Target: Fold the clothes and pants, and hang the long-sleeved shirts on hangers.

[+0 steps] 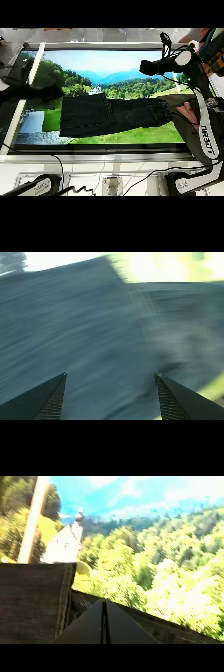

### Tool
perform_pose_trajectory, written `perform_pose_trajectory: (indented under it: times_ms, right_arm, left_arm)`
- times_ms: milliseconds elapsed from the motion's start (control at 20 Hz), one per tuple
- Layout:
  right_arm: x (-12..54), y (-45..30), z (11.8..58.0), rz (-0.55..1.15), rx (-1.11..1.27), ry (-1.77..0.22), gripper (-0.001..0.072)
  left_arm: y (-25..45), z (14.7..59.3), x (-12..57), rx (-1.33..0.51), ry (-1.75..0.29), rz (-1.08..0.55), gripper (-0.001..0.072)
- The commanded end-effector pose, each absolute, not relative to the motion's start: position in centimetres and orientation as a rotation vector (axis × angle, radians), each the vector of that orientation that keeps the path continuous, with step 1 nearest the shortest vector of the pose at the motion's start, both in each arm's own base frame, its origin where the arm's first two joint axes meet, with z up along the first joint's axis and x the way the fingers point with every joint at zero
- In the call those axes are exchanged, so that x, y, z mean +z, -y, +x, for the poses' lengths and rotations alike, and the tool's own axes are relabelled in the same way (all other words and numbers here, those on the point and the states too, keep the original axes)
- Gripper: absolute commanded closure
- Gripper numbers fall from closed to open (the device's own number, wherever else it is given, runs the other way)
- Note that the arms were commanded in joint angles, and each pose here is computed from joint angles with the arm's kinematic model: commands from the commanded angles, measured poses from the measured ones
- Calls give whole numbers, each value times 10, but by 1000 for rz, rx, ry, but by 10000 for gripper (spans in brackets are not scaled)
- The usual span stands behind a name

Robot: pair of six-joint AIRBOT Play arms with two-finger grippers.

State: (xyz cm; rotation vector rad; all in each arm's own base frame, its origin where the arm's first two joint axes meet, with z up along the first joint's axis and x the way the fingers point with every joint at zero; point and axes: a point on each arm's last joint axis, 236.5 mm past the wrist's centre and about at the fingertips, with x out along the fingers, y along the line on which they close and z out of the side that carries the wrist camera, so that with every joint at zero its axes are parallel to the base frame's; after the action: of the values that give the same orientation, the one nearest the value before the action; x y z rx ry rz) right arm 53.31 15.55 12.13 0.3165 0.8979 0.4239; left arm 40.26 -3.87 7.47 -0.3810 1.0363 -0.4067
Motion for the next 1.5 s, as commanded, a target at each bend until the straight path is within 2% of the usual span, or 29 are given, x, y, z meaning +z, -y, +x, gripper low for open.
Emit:
perform_pose_trajectory:
  times_ms: [0,100,200,400,500,650,750,800,900,1000,1200,1450]
  right_arm:
    - [117,-153,529,292,427,-918,673]
    - [117,-153,529,292,427,-918,673]
    - [117,-153,529,292,428,-920,673]
    - [117,-153,528,293,429,-924,673]
    - [116,-154,526,291,432,-933,673]
    - [113,-165,523,281,450,-941,673]
    - [104,-185,517,262,482,-964,673]
    - [98,-200,513,249,506,-981,673]
    - [80,-233,502,221,558,-1024,673]
    - [54,-270,487,186,613,-1081,673]
    - [-12,-357,441,105,729,-1200,673]
    - [-69,-483,352,203,812,-1313,674]
  left_arm:
    - [-34,374,13,-222,-1120,-423,118]
    - [-35,363,-30,-172,-1151,-455,117]
    - [-17,359,-60,-228,-1174,-488,117]
    - [20,385,-81,-344,-1114,-730,117]
    - [25,389,-93,-374,-1110,-760,118]
    - [28,383,-110,-378,-1155,-718,134]
    - [37,383,-106,-406,-1160,-699,287]
    - [43,384,-100,-433,-1158,-690,390]
    - [54,390,-72,-519,-1131,-653,686]
    - [62,397,-31,-600,-1079,-612,685]
    - [64,403,66,-622,-934,-546,685]
    - [56,396,153,-540,-734,-410,685]
